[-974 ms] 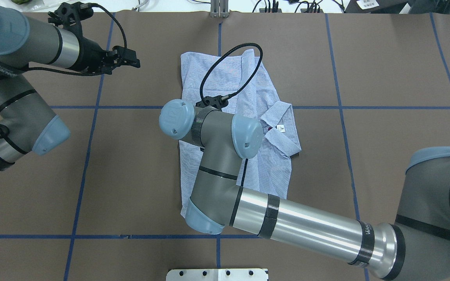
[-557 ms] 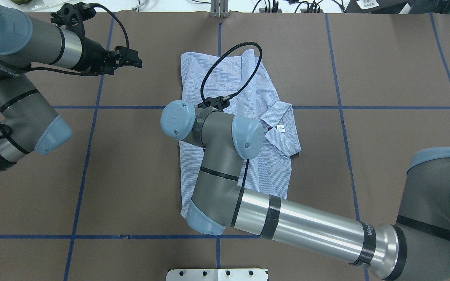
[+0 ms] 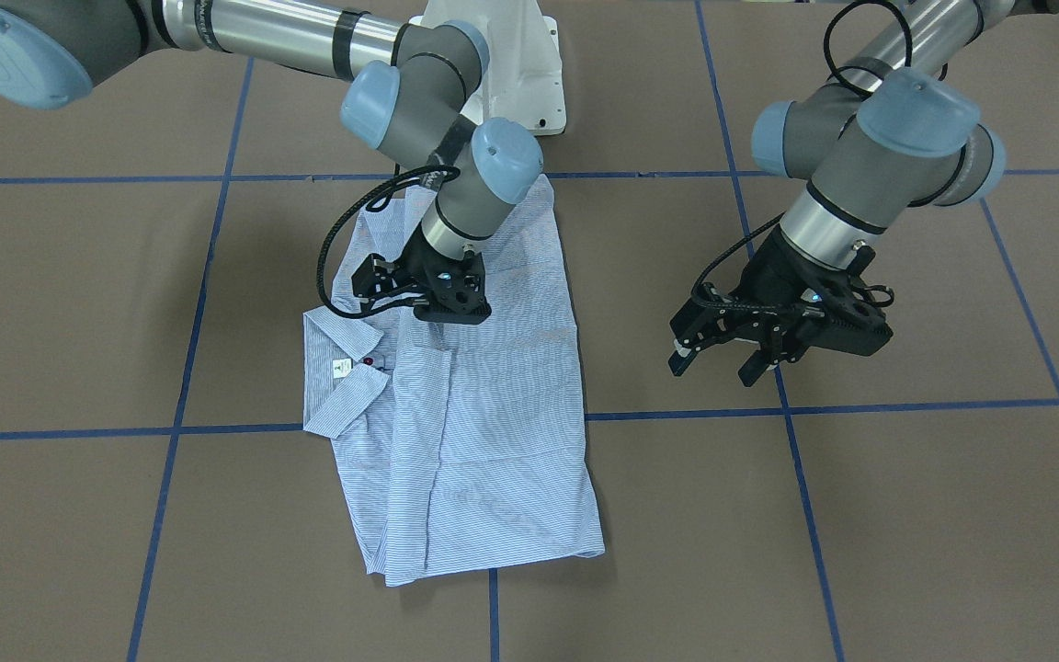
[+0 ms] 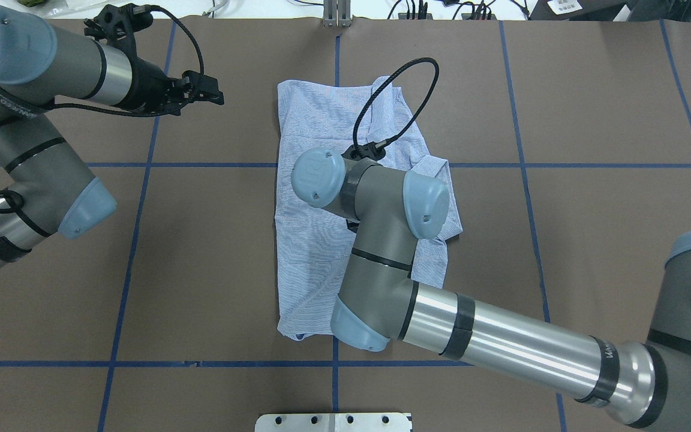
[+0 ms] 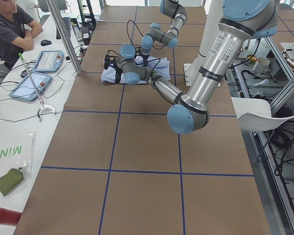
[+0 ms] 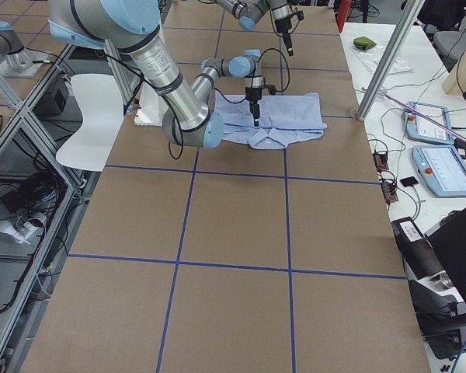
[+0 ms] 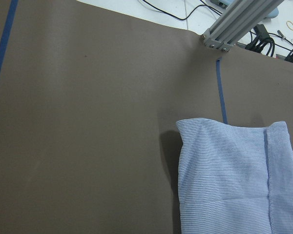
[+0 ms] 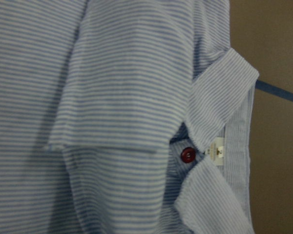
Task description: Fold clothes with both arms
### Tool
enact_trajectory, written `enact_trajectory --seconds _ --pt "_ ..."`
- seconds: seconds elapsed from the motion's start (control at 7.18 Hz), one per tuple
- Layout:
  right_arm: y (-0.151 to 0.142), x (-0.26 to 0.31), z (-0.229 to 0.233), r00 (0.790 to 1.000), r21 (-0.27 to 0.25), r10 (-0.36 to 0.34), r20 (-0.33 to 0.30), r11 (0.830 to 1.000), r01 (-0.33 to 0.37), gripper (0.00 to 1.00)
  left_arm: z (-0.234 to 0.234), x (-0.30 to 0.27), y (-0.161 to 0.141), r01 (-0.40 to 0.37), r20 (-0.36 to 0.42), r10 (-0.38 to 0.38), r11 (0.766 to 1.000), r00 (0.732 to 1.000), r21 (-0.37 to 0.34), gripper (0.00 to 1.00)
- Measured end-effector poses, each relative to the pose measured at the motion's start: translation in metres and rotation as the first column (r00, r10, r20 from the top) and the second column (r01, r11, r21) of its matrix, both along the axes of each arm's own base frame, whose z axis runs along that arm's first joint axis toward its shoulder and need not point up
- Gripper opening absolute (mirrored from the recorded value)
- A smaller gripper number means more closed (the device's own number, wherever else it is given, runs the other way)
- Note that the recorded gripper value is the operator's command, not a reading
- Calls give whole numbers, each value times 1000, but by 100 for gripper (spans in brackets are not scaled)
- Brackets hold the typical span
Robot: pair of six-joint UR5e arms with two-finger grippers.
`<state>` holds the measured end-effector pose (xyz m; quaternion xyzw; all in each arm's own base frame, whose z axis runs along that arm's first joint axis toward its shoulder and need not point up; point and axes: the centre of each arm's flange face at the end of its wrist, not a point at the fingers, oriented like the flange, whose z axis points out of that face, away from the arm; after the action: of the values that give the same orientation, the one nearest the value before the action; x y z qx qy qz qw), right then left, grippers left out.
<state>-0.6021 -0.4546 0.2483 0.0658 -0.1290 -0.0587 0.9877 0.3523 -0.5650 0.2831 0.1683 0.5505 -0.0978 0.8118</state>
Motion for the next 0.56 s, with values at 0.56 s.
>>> enact_trajectory --seconds 0.56 --pt "-3 127 96 996 31 -79 -41 996 80 100 -24 22 12 -17 -43 16 1000 999 -22 100"
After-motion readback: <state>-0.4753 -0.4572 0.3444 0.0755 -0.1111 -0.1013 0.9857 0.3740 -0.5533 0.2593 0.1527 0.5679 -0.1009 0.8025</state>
